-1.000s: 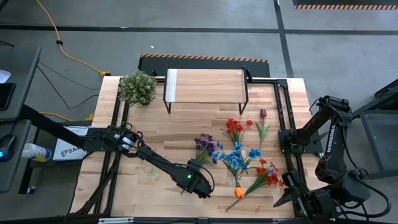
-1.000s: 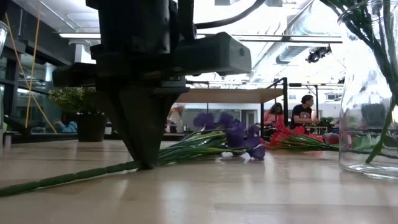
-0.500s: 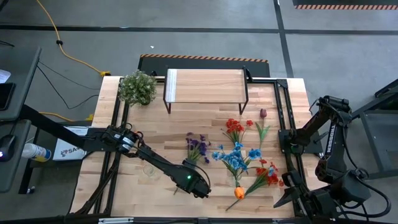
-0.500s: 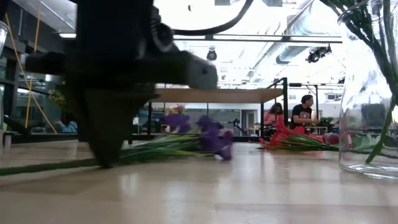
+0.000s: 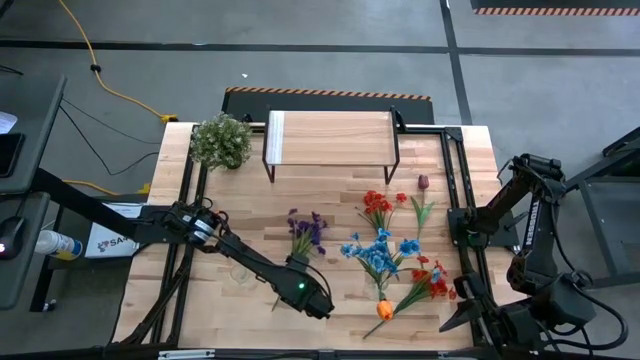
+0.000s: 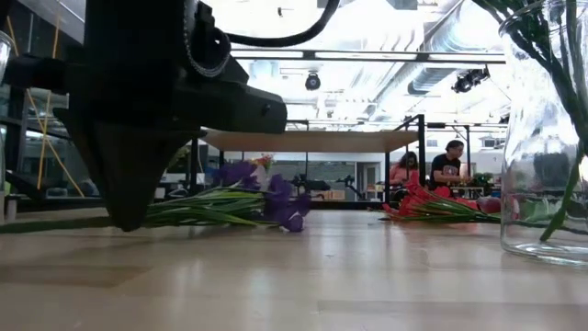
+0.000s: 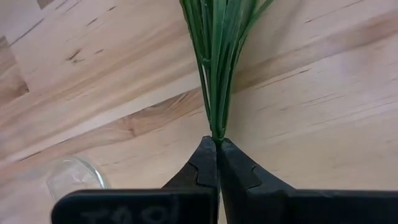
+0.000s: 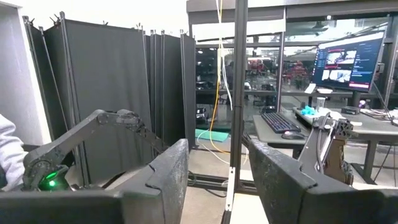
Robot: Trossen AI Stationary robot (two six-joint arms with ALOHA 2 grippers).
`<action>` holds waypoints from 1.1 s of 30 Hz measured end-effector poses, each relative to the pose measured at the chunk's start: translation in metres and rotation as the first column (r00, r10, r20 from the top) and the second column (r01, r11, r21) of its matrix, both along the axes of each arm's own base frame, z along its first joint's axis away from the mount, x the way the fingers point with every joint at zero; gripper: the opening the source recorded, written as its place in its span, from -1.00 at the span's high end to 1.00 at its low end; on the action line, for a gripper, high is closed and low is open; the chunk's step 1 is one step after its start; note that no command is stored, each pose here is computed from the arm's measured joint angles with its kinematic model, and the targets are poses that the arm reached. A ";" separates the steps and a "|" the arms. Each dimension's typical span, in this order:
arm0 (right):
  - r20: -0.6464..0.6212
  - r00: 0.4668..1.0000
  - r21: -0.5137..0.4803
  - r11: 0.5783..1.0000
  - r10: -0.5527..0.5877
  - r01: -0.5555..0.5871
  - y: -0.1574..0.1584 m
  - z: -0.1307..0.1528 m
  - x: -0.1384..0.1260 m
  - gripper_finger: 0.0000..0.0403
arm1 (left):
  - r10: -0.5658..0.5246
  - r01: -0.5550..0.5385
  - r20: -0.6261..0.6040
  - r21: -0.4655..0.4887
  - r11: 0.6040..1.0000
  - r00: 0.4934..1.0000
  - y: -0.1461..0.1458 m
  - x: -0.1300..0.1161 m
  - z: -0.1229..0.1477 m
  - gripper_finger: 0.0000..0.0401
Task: Pick and place flowers into a vace then onto a shelf
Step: Put the violet flowers into the right transparent vase
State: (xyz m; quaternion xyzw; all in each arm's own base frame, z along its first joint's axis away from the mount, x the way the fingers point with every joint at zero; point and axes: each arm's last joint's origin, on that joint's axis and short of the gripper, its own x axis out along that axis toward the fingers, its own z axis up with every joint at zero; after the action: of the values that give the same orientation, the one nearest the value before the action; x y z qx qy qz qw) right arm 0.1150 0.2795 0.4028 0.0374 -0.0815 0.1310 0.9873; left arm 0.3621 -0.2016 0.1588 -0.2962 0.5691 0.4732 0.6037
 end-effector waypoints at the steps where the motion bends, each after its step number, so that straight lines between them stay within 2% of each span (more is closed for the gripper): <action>1: -0.001 1.000 0.000 1.000 -0.003 0.003 0.000 0.000 0.000 0.20 | -0.001 0.001 0.002 0.003 1.000 1.000 0.000 0.000 0.000 0.83; 10: -0.004 1.000 0.001 1.000 -0.015 0.015 0.000 0.000 0.000 0.24 | 0.014 -0.016 0.041 0.036 0.999 0.999 0.004 -0.004 0.019 0.83; 23: -0.004 1.000 -0.001 1.000 -0.018 0.018 -0.001 0.000 0.000 0.24 | 0.083 -0.125 0.274 0.139 0.982 0.958 0.021 -0.022 0.086 0.83; 33: -0.004 1.000 0.000 1.000 -0.017 0.017 -0.001 0.000 0.000 0.24 | 0.093 -0.174 0.368 0.191 0.966 0.925 0.033 -0.036 0.117 0.83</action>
State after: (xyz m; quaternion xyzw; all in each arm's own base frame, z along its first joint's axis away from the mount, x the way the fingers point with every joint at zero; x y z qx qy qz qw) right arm 0.1153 0.2789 0.4028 0.0370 -0.0801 0.1223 0.9886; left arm 0.3256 -0.1690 0.2759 -0.3465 0.3726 0.5120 0.6920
